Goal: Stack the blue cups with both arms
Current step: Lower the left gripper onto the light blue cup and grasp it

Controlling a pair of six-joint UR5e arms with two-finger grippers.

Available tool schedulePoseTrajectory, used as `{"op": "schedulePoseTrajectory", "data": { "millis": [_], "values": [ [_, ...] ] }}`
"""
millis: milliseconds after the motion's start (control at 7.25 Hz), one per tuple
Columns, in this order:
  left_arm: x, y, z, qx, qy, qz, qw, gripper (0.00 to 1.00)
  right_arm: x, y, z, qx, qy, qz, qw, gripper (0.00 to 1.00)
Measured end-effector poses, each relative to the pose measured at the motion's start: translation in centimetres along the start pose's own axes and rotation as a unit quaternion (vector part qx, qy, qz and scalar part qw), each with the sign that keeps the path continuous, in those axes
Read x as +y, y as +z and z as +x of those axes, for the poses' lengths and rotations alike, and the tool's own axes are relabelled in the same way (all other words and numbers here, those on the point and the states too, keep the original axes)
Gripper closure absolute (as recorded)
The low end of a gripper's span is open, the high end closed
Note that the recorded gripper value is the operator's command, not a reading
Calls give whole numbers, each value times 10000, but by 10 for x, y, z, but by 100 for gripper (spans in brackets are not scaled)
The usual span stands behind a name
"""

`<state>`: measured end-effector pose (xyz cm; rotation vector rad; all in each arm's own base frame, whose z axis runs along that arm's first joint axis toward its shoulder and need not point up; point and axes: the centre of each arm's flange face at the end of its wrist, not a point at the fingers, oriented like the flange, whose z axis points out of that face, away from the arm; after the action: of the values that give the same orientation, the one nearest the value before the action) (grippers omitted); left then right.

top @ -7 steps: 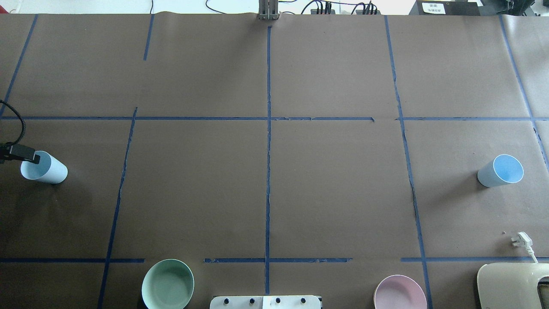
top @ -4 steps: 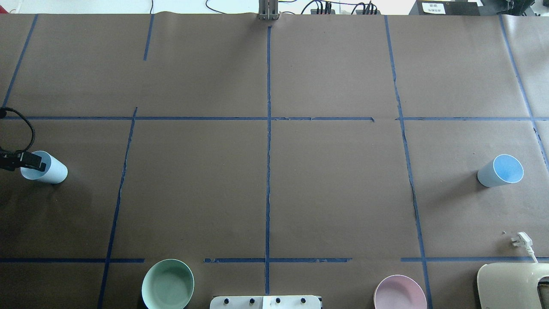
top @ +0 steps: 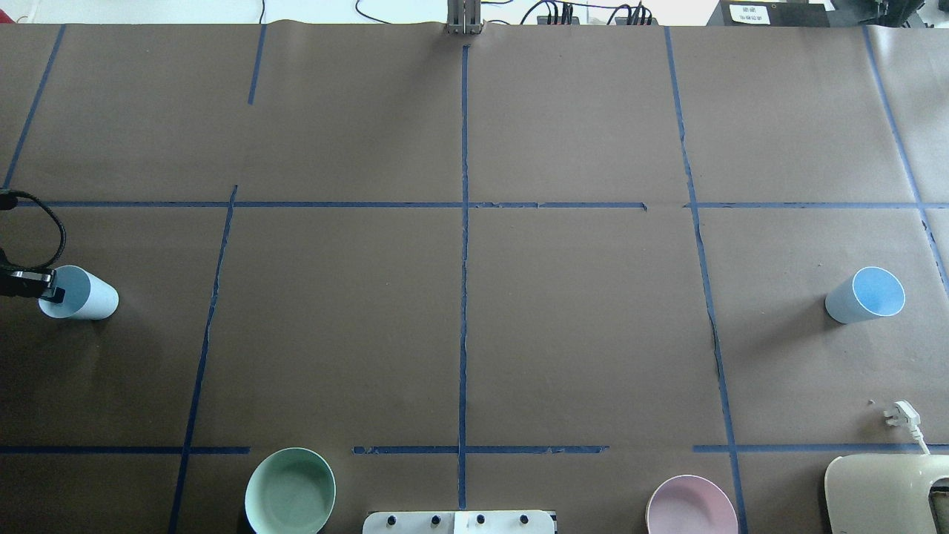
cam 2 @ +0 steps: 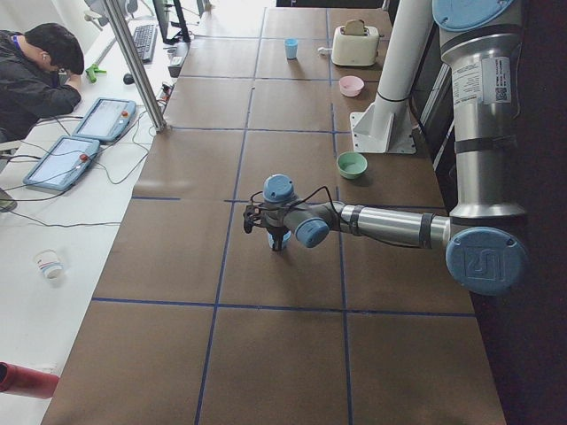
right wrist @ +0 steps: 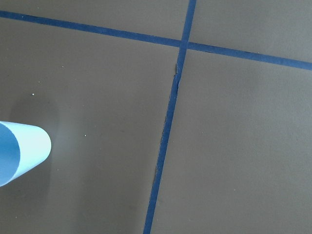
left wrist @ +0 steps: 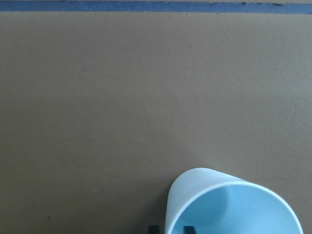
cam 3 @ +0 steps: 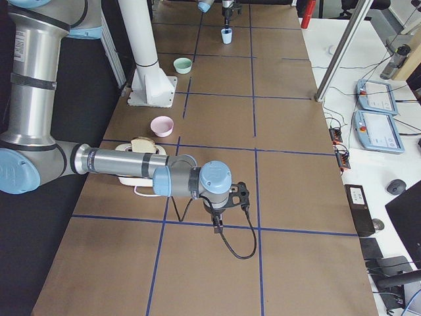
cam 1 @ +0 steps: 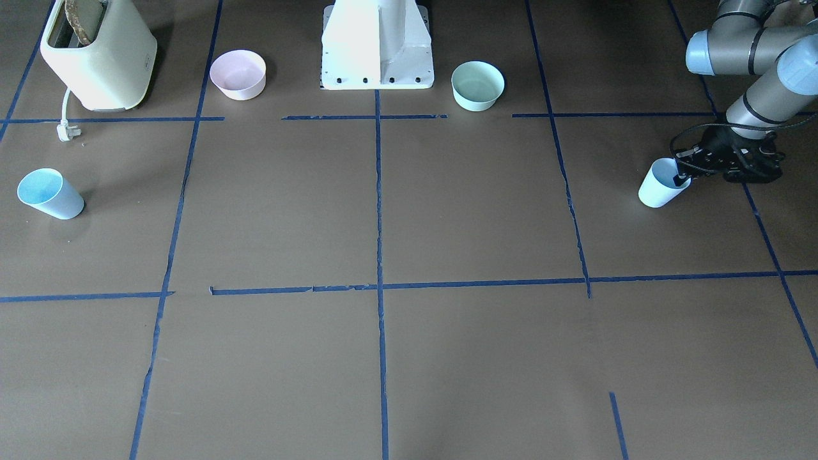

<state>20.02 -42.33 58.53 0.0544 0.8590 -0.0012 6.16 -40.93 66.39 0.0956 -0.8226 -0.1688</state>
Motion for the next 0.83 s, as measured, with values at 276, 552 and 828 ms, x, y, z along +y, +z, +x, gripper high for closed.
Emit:
{"op": "schedulePoseTrajectory", "data": {
  "millis": [276, 552, 828],
  "values": [
    [-7, -17, 31, 229, 53, -86, 9997, 100, 0, 0, 0, 1, -4, 4, 10000, 0],
    [-48, -51, 114, 384, 82, -71, 9992, 100, 0, 0, -1, -1, -7, 5, 10000, 0],
    [-83, -69, 254, 410, -183, -197, 9988, 100, -1, -1, -1, -6, -8, 7, 10000, 0]
  ]
}}
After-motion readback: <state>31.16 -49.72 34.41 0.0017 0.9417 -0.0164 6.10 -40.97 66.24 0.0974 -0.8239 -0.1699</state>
